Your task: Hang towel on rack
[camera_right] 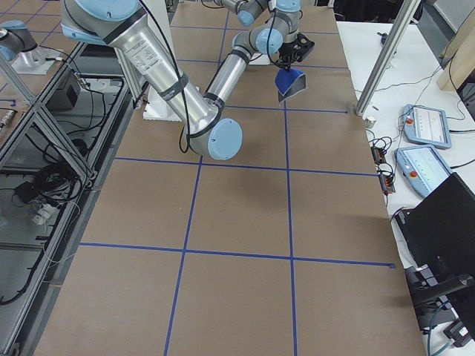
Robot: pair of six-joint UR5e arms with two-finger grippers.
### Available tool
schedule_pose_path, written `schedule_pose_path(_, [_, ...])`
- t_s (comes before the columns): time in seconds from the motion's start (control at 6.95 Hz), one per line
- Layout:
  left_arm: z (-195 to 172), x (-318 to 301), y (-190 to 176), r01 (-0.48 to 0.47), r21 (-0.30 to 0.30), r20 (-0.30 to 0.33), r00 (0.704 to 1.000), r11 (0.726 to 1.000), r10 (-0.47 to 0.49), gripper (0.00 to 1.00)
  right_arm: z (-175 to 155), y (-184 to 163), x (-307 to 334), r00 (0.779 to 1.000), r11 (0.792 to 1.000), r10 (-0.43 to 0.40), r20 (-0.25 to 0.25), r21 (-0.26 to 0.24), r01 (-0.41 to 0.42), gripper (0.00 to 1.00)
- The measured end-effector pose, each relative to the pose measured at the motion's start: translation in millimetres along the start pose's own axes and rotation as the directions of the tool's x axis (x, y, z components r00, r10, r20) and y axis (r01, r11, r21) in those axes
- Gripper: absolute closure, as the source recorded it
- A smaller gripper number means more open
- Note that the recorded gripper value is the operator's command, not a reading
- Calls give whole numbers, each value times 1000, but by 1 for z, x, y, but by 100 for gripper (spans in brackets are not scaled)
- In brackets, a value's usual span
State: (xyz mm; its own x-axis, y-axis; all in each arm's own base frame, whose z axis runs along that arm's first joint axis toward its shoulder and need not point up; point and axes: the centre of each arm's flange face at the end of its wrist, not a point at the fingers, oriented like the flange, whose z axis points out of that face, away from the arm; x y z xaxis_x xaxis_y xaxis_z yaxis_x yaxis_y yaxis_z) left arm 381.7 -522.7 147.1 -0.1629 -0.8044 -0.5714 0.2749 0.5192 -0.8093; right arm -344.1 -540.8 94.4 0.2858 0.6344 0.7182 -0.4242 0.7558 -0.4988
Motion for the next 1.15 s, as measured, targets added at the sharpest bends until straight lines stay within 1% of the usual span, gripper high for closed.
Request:
schedule_pose_path(0.14, [8, -7, 0, -31, -10, -15, 999, 999, 31, 2, -2, 5, -4, 1000, 1000, -3, 7, -2, 3, 100])
schedule_pose_path(0.43, [14, -18, -4, -100, -28, -27, 995, 995, 99, 2, -3, 14, -9, 1000, 1000, -13, 14, -7, 13, 100])
schedule_pose_path(0.58, [15, -21, -3, -105, -34, -26, 994, 994, 104, 2, -3, 18, -11, 1000, 1000, -18, 18, -9, 18, 100])
schedule_pose_path(0.86, [19, -25, 3, -66, -47, -20, 998, 997, 65, 2, -3, 27, -12, 999, 999, -29, 21, -16, 29, 100])
schedule_pose_path(1.01, [20, -25, 5, -52, -51, -19, 999, 997, 51, 8, -4, 32, -13, 999, 999, -35, 24, -21, 36, 100])
schedule_pose_path(1.15, [21, -26, 7, -47, -54, -17, 999, 997, 46, 31, -4, 37, -14, 999, 999, -42, 28, -26, 42, 100])
